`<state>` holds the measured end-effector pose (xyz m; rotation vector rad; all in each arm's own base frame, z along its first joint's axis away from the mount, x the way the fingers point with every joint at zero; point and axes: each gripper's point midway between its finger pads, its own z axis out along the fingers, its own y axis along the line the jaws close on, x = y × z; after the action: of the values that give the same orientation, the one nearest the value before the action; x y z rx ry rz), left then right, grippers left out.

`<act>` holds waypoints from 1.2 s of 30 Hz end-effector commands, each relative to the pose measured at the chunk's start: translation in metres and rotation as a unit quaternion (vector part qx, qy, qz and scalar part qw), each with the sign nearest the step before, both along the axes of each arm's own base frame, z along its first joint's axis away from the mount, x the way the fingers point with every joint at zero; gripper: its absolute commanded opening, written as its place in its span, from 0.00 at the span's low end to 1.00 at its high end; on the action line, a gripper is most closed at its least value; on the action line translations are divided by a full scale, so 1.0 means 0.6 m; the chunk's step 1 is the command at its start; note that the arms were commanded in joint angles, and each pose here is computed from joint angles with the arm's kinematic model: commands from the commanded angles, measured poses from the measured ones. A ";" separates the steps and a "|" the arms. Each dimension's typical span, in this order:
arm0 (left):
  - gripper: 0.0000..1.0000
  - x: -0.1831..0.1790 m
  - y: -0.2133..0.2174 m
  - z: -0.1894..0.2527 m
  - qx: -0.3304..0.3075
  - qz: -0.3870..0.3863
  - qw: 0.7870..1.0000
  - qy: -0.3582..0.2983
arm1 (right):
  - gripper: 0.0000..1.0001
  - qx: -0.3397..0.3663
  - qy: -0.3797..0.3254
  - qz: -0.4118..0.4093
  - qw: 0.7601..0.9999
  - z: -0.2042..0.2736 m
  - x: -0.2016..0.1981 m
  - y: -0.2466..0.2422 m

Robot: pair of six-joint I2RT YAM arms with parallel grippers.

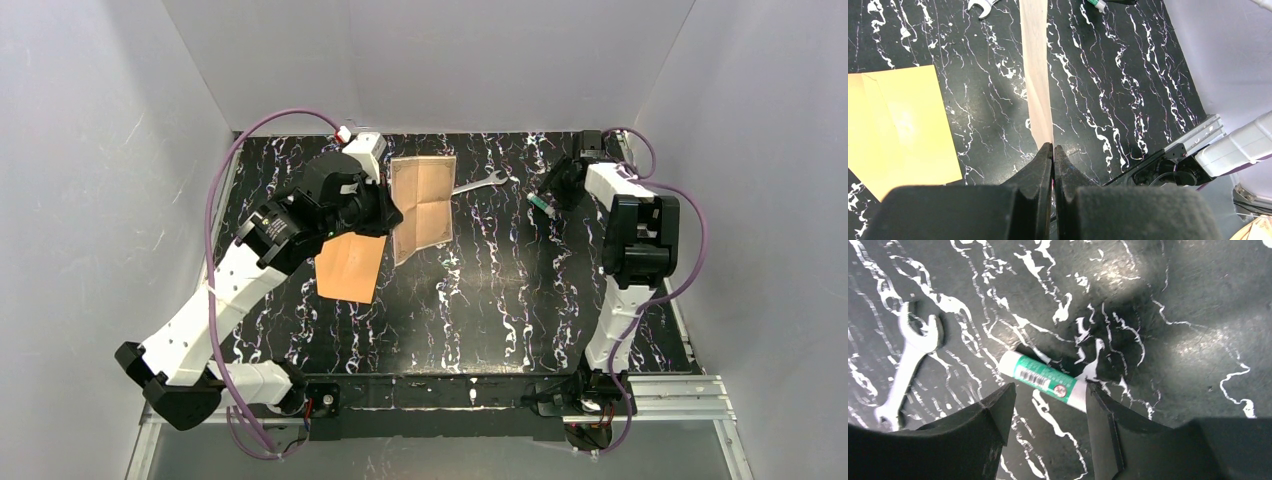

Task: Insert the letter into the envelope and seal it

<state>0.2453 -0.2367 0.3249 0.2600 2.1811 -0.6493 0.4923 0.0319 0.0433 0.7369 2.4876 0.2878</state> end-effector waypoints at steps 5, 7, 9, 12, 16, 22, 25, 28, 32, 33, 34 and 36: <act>0.00 -0.007 0.022 0.020 0.005 0.003 1.000 -0.025 | 0.62 0.093 -0.037 0.024 0.995 0.067 -0.016 0.075; 0.00 -0.010 0.024 0.024 0.005 0.000 1.000 -0.029 | 0.62 0.090 -0.047 0.026 0.994 0.081 -0.016 0.075; 0.00 -0.012 0.024 0.026 0.008 -0.007 0.999 -0.033 | 0.63 0.084 -0.065 0.039 0.994 0.107 -0.015 0.076; 0.00 -0.022 0.020 0.030 0.015 -0.039 0.998 -0.041 | 0.64 0.077 -0.110 0.081 0.988 0.170 -0.021 0.089; 0.00 -0.056 0.002 0.035 0.026 -0.138 0.988 -0.057 | 0.67 0.105 -0.193 0.198 0.955 0.278 -0.056 0.141; 0.00 -0.124 -0.011 0.047 0.040 -0.308 0.945 -0.100 | 0.85 0.145 -0.383 0.475 0.779 0.511 -0.206 0.278; 0.00 -0.135 -0.009 0.056 0.049 -0.343 0.930 -0.124 | 0.94 0.163 -0.441 0.555 0.686 0.587 -0.307 0.325; 0.00 -0.160 -0.010 0.067 0.042 -0.389 0.907 -0.156 | 0.97 0.208 -0.469 0.600 0.614 0.640 -0.398 0.354; 0.00 -0.182 -0.001 0.082 0.040 -0.419 0.885 -0.199 | 0.96 0.235 -0.467 0.641 0.562 0.670 -0.486 0.375; 0.00 -0.189 0.001 0.089 0.035 -0.427 0.879 -0.209 | 0.96 0.240 -0.462 0.646 0.558 0.671 -0.502 0.376; 0.00 -0.194 0.001 0.095 0.032 -0.432 0.876 -0.215 | 0.96 0.242 -0.460 0.649 0.555 0.674 -0.513 0.376; 0.00 -0.204 0.000 0.104 0.020 -0.441 0.870 -0.219 | 0.95 0.248 -0.455 0.655 0.550 0.679 -0.532 0.376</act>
<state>0.1471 -0.2402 0.3664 1.2452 1.7062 -0.8512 0.2006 0.2566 0.4476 -1.0098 1.3680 1.3815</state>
